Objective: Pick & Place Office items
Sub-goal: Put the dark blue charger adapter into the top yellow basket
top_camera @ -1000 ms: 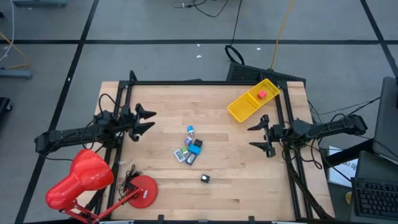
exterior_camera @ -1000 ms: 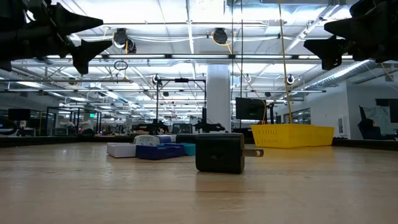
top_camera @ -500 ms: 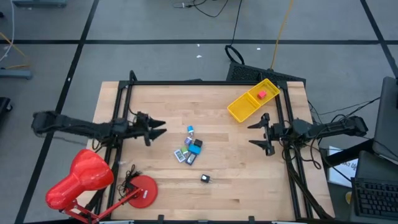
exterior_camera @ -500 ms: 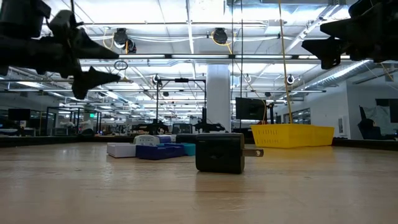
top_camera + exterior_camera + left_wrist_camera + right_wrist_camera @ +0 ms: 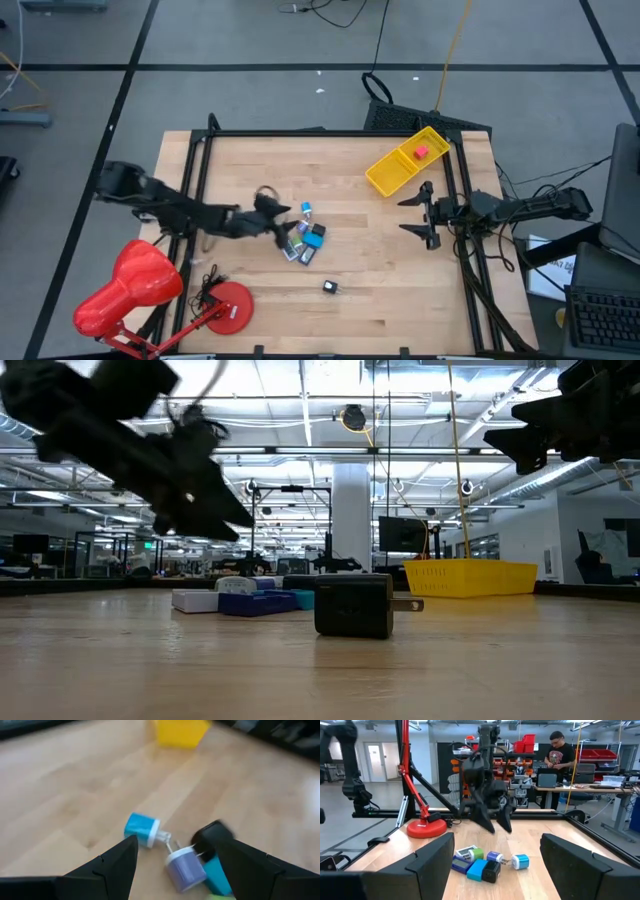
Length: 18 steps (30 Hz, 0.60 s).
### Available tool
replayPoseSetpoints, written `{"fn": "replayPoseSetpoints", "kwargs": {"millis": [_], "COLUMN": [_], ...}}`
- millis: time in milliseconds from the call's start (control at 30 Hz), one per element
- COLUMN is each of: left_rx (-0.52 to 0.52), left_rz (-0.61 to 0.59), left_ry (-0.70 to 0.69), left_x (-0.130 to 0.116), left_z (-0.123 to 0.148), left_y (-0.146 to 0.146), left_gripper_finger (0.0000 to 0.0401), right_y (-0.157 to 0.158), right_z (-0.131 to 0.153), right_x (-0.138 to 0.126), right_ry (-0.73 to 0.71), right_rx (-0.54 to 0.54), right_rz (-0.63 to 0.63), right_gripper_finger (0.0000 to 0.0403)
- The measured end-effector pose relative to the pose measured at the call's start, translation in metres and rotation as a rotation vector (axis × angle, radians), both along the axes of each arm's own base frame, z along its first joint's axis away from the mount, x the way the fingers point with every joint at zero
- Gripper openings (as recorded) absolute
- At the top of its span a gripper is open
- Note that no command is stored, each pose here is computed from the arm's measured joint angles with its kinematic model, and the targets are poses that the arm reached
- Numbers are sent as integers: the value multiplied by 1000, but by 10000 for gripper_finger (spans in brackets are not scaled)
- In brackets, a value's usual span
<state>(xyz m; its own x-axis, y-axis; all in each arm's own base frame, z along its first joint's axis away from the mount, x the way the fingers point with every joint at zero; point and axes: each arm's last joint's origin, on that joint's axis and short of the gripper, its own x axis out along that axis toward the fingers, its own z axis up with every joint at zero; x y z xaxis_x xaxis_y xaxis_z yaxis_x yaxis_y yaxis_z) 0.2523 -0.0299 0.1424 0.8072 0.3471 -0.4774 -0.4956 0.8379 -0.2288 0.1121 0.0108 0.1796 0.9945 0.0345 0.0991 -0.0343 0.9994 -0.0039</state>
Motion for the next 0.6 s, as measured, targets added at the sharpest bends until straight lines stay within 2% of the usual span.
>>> {"fn": "replayPoseSetpoints", "kwargs": {"millis": [200, 333, 467, 600], "left_rx": [-4, -13, -23, -81], "left_rz": [31, 52, 76, 156], "left_ry": [215, 273, 334, 387], "left_x": [46, 66, 72, 65], "left_z": [-10, -9, -5, -4], "left_y": [-6, -9, -12, -11], "left_gripper_finger": [271, 271, 271, 271], "right_y": [0, 0, 0, 0], "right_z": [0, 0, 0, -1], "right_x": [0, 0, 0, 0], "right_ry": [2, 3, 3, 8], "right_rx": [-1, 0, -1, -1], "right_rz": [0, 2, 3, 3], "right_gripper_finger": [281, 281, 281, 281]}}
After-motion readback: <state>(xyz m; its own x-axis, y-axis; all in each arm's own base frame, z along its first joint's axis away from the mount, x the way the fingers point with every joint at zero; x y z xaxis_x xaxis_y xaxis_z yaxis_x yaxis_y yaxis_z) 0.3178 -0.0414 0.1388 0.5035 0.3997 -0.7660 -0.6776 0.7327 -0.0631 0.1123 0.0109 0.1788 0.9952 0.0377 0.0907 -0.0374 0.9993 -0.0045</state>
